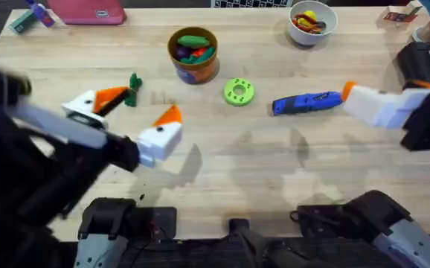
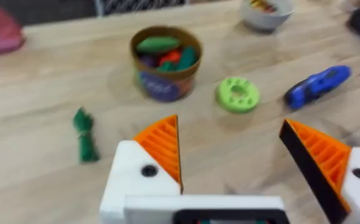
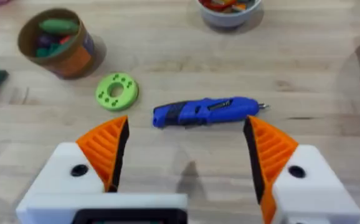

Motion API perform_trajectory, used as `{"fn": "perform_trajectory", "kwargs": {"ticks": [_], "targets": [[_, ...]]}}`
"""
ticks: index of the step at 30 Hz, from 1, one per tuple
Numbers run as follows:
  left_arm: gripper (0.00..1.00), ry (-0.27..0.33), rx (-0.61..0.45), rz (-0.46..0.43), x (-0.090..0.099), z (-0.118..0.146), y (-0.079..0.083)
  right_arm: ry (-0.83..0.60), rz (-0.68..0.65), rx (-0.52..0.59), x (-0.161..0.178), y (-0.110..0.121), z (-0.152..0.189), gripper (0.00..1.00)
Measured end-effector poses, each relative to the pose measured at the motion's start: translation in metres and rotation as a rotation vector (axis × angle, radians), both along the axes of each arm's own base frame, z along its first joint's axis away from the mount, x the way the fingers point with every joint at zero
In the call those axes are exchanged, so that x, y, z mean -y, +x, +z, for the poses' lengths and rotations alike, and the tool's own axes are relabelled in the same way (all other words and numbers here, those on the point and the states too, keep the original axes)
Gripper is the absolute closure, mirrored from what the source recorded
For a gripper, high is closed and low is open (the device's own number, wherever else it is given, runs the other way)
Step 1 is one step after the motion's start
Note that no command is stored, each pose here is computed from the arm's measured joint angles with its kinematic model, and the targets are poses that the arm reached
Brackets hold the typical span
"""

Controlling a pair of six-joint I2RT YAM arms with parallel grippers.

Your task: Pick up the gripper from the table and insert it into the empty holder that is missing its gripper. Then pick up a screw, insert it into the mounting hole, and use the screwdriver to tighten it. Finally, clean up the table by picking up the vegetable and placing it into the bucket.

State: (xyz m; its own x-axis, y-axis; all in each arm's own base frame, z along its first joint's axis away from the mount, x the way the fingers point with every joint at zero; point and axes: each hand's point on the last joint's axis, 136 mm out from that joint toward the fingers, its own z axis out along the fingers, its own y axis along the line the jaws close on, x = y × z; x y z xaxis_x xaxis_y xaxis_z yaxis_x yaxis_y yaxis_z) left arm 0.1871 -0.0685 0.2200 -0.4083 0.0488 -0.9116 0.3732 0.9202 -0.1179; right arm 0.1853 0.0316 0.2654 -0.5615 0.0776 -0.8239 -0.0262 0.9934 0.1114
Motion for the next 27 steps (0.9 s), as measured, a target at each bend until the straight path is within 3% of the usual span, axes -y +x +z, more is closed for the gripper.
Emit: {"fn": "perform_trajectory", "kwargs": {"ticks": [4,8,13,18,23,27], "targets": [[0.016,0.071,-0.166,0.098,-0.019,0.002,0.007,-0.002,0.011,-0.043,-0.002,-0.003,-0.019,0.008],[0.015,0.134,-0.292,0.14,-0.03,0.006,0.021,-0.005,0.015,-0.071,-0.003,-0.003,-0.03,0.008],[0.015,0.172,-0.328,0.149,-0.033,0.02,0.052,-0.002,0.012,-0.071,-0.003,-0.003,-0.03,0.008],[0.016,0.239,-0.383,0.234,-0.054,0.021,0.071,0.001,0.01,-0.071,-0.003,-0.003,-0.03,0.008],[0.015,0.297,-0.578,0.317,-0.092,-0.008,0.093,0.001,0.01,-0.071,-0.003,-0.003,-0.03,0.009],[0.016,0.305,-0.69,0.356,-0.119,-0.043,0.12,0.001,0.01,-0.071,-0.003,-0.003,-0.03,0.007]]}}
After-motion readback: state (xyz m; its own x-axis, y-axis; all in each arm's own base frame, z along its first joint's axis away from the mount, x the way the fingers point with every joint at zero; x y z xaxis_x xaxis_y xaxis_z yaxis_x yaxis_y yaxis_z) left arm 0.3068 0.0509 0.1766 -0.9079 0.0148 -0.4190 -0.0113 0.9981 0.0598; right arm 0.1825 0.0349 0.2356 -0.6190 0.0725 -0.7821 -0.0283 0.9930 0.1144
